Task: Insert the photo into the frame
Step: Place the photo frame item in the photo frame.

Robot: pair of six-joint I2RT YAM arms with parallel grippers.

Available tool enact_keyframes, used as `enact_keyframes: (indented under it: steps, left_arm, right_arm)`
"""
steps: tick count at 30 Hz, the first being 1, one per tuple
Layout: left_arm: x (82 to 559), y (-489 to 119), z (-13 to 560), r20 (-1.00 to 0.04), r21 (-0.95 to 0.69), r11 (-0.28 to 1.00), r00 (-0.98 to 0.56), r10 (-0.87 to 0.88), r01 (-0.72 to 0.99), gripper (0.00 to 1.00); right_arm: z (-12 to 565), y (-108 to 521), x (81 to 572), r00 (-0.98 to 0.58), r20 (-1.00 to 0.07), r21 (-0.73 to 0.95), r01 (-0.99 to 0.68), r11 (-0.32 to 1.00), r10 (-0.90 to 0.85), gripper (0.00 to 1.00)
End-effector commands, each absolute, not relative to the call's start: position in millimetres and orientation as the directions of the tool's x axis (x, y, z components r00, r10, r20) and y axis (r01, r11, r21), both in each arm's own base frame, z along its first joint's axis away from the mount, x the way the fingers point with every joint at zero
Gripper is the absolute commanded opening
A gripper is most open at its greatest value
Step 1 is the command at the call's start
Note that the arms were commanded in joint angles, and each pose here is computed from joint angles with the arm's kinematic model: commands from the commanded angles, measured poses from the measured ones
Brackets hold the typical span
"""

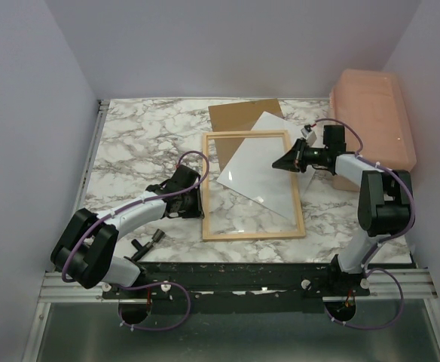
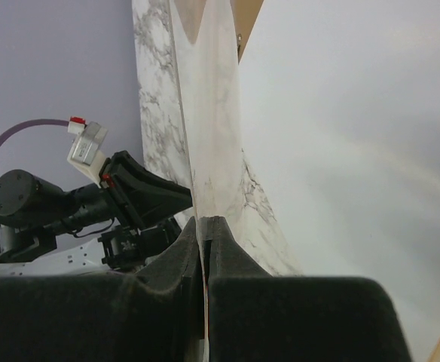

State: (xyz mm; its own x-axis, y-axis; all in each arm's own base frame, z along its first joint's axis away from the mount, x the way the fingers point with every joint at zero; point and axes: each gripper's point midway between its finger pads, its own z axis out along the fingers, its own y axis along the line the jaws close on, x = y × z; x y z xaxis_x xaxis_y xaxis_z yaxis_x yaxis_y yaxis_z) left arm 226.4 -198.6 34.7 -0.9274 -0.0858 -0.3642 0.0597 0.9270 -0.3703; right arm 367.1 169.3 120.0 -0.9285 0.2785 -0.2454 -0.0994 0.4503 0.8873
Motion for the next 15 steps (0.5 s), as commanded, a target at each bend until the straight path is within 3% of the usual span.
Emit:
enact_keyframes:
  steps: [1, 5, 15]
  left_arm:
    - [213, -176, 4, -0.327, -0.242, 0.969, -0.944, -0.038, 0.044, 0.19]
    - [213, -177, 4, -0.326, -0.242, 0.969, -0.945, -0.037, 0.046, 0.19]
    - [213, -177, 4, -0.327, -0.240, 0.970, -0.944, -0.037, 0.045, 0.19]
  right_arm:
    - [141, 182, 355, -0.946, -0.196, 0.922, -0.088, 0.377, 0.257, 0.01]
    - [148, 182, 358, -0.939, -0.216, 0.920, -0.104, 0.377, 0.269, 0.01]
    - [97, 179, 360, -0.958, -0.161, 0.903, -0.047, 0.427, 0.236, 0.01]
